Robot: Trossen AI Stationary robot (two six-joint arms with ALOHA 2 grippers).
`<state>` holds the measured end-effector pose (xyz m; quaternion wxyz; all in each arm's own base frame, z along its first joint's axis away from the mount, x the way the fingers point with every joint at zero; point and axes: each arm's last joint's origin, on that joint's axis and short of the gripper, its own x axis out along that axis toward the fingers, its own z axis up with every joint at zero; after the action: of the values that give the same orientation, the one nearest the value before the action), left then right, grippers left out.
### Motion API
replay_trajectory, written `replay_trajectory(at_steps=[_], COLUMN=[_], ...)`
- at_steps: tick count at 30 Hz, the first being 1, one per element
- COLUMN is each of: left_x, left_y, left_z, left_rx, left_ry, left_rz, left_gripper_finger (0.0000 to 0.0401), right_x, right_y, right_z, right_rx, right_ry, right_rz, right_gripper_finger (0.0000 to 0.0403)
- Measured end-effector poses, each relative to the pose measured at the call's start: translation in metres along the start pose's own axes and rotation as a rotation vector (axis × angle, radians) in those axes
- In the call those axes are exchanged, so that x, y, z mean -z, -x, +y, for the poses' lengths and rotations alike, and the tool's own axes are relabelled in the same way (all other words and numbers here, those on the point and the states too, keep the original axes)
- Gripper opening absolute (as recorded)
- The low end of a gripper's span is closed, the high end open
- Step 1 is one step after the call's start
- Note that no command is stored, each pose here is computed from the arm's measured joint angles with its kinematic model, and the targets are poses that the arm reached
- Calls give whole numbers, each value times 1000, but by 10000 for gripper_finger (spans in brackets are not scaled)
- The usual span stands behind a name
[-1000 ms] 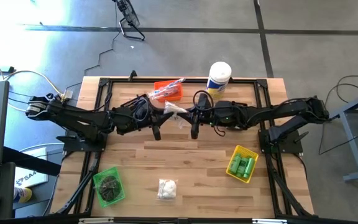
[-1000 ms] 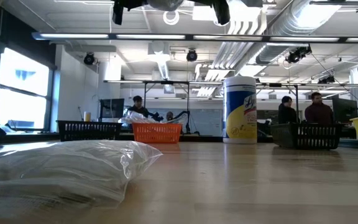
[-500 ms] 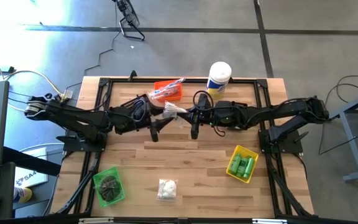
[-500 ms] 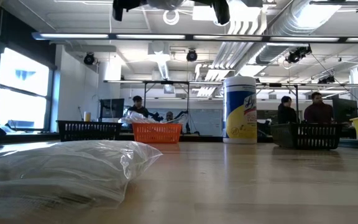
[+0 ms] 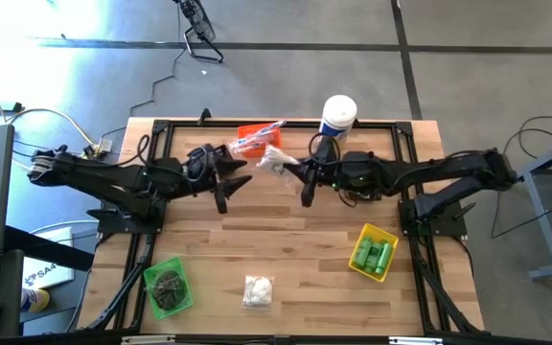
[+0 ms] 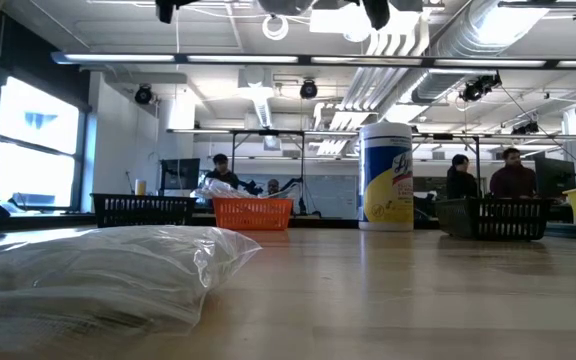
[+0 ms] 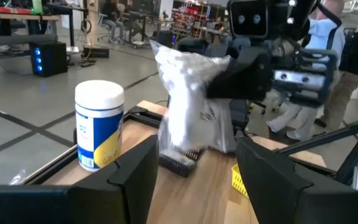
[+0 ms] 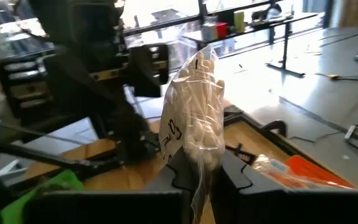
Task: Pick & Place Travel size toiletries
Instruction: Put the white cotton pack into the right black bin
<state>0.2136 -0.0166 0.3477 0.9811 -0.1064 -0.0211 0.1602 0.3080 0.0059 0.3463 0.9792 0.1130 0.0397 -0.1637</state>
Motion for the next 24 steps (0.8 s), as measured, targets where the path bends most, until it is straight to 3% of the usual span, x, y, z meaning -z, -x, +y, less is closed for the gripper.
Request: replay_trajectory(at_steps=[15,24], left_x=[9,12], left_y=[30,45], left_z=[17,26], left_rx=[-58,-76], left_ry=[-30,-46], left_rz=[218,281], left_gripper_finger=[211,211], right_x=[-10,-3], right_y=[21,25], right_z=[-13,-19], right_rx=[238,366], right_ry=[12,-59], right_rz=[-11,26], right_gripper_finger=[16,16])
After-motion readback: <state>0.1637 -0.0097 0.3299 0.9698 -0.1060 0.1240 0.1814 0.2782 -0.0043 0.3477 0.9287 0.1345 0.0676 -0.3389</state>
